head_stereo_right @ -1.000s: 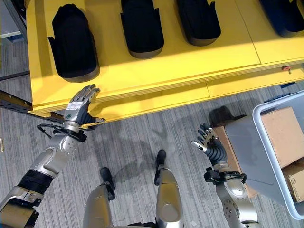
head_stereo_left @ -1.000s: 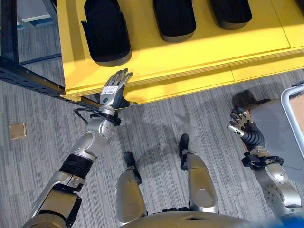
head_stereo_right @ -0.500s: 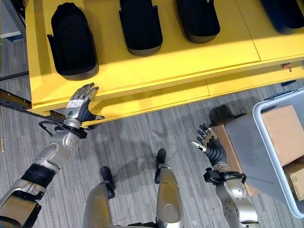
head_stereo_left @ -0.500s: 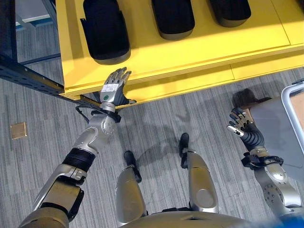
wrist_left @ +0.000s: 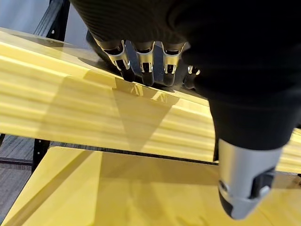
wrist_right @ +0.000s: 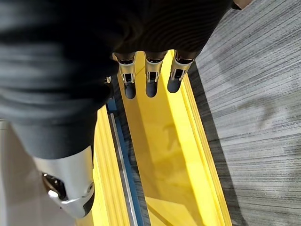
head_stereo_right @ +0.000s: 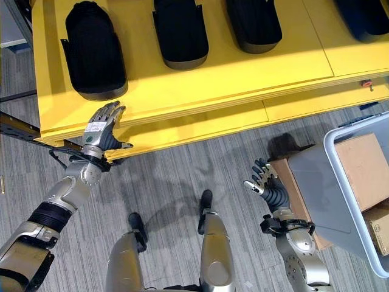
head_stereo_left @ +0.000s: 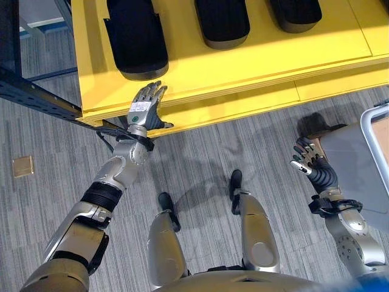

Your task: Move parts from the plastic box to the shelf.

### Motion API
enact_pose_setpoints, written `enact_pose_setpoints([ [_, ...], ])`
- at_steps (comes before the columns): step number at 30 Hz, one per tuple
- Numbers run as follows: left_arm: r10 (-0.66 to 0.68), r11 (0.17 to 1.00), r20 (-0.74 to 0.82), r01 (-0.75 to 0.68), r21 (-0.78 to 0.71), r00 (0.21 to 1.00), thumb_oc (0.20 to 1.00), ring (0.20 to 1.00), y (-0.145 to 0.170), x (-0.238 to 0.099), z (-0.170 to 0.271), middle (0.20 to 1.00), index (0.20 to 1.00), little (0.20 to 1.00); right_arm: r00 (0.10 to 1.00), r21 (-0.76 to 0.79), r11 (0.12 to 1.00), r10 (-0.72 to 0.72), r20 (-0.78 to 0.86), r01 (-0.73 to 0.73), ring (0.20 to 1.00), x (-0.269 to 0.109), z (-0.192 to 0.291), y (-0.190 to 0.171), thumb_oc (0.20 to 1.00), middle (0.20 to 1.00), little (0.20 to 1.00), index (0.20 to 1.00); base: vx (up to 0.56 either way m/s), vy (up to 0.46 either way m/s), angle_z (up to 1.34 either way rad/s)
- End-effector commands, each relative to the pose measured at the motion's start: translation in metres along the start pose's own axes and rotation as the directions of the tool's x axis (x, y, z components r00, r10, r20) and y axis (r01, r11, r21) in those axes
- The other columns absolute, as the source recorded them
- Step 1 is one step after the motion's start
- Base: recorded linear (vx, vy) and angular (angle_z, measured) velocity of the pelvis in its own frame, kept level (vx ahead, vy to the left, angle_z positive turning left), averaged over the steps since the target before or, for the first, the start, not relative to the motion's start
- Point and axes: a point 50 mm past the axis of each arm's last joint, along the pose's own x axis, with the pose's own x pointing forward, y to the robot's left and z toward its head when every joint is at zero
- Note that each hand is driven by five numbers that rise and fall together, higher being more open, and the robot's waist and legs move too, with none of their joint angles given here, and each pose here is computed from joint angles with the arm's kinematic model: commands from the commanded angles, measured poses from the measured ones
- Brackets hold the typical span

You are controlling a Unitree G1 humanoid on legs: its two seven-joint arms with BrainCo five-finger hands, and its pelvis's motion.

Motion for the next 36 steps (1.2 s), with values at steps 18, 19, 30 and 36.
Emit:
enact_pose_setpoints([
  [18, 0.024, 0.994, -0.143, -0.009, 0.109, 0.989, 1.0, 1.0, 0.029, 0.025, -0.039, 1.0, 1.0, 1.0, 0.992, -0.062, 0.996, 0.076, 0.097, -0.07, 1.0, -0.003, 0.024, 0.004, 1.0, 1.0, 1.0, 1.0, 0.0, 0.0, 0.0],
  [19, 0.027, 0.994, -0.142, -0.012, 0.11, 0.99, 1.0, 1.0, 0.031, 0.027, -0.038, 1.0, 1.0, 1.0, 0.992, -0.063, 0.995, 0.078, 0.097, -0.072, 1.0, -0.003, 0.024, 0.004, 1.0, 1.0, 1.0, 1.0, 0.0, 0.0, 0.0],
  [30, 0.07, 0.986, -0.152, -0.045, 0.16, 0.986, 1.0, 1.0, 0.056, 0.041, -0.045, 1.0, 1.0, 1.0, 0.992, -0.075, 0.994, 0.087, 0.092, -0.081, 1.0, -0.005, 0.026, 0.002, 1.0, 1.0, 1.0, 1.0, 0.0, 0.001, 0.0],
  [36, 0.087, 0.984, -0.178, -0.056, 0.17, 0.98, 1.0, 1.0, 0.068, 0.05, -0.049, 1.0, 1.0, 1.0, 0.99, -0.082, 0.992, 0.106, 0.089, -0.099, 1.0, -0.004, 0.027, 0.003, 1.0, 1.0, 1.0, 1.0, 0.0, 0.003, -0.01],
])
